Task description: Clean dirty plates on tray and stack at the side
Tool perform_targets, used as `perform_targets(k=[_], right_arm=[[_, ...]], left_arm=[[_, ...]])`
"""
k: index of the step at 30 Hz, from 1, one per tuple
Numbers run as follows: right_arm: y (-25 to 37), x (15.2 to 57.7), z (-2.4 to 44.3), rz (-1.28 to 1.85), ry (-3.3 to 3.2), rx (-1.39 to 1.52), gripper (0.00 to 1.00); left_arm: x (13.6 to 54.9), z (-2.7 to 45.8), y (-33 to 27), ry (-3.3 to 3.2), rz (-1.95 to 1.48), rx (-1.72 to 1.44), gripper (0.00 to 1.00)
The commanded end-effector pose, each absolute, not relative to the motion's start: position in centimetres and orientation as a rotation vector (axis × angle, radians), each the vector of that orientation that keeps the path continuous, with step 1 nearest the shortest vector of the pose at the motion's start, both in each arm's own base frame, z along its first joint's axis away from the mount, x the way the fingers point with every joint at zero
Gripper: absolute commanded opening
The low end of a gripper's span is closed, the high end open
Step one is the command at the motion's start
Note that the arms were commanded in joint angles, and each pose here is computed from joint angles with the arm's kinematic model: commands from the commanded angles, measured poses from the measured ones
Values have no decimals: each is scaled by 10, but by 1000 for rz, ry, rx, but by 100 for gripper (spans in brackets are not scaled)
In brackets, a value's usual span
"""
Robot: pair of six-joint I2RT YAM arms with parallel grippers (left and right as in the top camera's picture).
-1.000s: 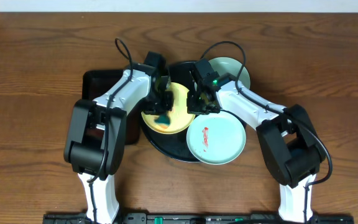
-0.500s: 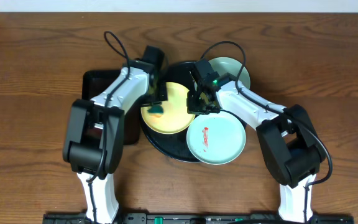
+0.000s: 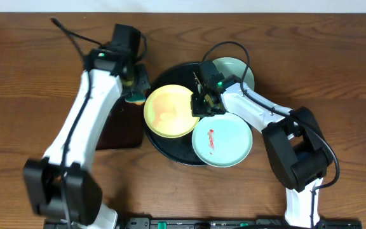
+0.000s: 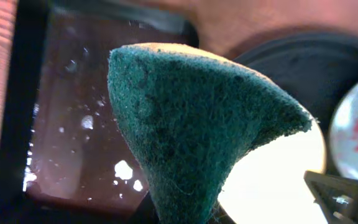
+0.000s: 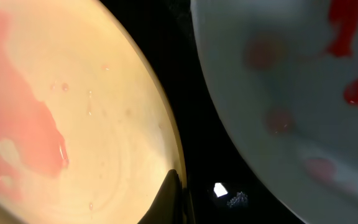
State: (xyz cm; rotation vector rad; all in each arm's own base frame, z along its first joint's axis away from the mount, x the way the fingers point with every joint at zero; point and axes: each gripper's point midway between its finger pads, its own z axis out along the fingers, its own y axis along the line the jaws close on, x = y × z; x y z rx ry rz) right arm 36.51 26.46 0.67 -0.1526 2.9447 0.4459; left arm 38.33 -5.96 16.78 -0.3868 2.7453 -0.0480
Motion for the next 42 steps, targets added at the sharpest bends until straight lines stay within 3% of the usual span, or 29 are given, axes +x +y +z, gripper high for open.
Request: perform_targets(k=[1, 13, 28, 42], right_arm=[[274, 375, 31, 473, 2863, -287, 1], [258, 381, 103, 293, 2693, -341, 1], [224, 380, 231, -436, 2146, -317, 1], [231, 355, 277, -676, 1895, -249, 1]], left_arm=[[384, 177, -46, 2716, -21, -437, 8], [379, 173, -42, 2742, -6, -448, 8], [376, 169, -42, 2756, 0, -450, 8], [372, 162, -41, 2774, 9, -451, 7]])
